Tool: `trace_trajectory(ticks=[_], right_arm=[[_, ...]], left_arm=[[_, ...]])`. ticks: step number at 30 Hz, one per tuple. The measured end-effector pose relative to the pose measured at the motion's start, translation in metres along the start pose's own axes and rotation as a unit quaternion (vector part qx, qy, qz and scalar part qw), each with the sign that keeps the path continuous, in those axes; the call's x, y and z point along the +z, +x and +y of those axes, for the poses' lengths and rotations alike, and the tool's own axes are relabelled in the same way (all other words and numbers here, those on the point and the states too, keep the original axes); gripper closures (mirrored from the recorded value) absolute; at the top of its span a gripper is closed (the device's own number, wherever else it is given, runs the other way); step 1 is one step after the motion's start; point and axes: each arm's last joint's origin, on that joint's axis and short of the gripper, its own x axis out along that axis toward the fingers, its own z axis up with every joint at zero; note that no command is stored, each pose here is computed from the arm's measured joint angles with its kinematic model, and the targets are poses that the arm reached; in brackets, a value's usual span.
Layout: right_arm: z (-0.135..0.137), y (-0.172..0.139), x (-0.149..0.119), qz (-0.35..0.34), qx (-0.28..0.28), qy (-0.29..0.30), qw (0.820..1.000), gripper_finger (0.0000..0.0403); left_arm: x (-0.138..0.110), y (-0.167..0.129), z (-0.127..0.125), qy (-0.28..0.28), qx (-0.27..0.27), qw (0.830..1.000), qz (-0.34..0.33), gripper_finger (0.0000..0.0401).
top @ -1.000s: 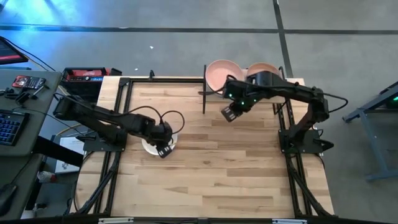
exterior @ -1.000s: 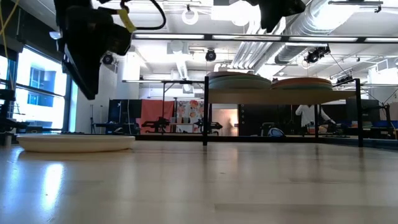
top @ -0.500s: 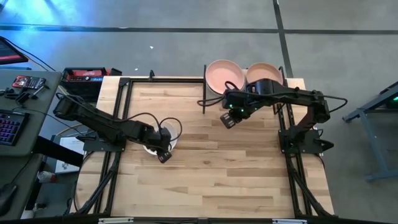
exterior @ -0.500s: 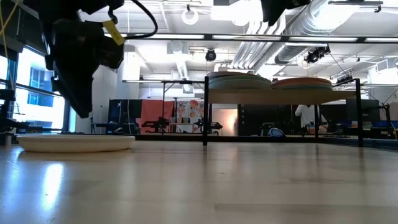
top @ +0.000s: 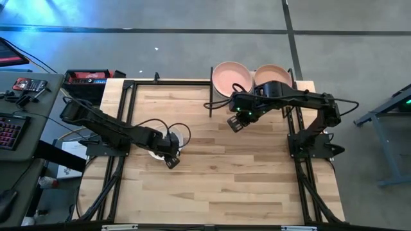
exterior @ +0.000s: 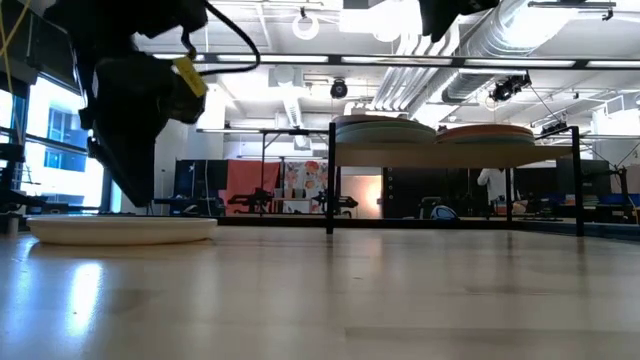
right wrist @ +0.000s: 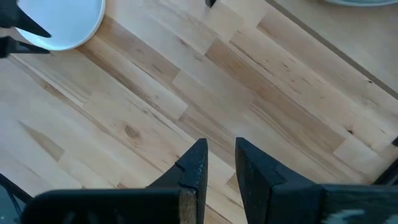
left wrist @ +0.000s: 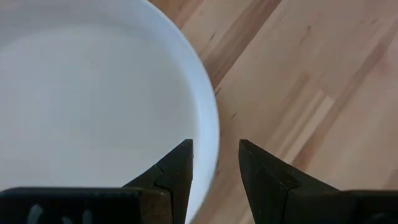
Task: Place and stack plates onto a shelf
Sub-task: Stack the white plate on top of the brown plate on the shelf
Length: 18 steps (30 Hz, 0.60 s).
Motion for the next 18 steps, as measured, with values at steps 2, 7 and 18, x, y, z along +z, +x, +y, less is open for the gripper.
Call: trace_trajectory(ticks=[2, 7, 18], right_arm=[[0.000, 0.000, 0.000, -0.001, 0.001, 0.000, 1.000, 0.0343], [0.000, 0.000, 0.000, -0.001, 0.001, -0.001, 1.000, 0.0343], [0.001, 0.000, 0.000, -0.002, 0.002, -0.001, 1.000, 0.0343]], left_arm=[[0.000, 0.007, -0.001, 0.003, 0.006, 1.000, 0.005, 0.0284], [0.000, 0.018, -0.002, -0.002, 0.016, 1.000, 0.015, 0.0284], [-0.002, 0.035, -0.002, 0.003, 0.043, 0.999, 0.034, 0.0284]])
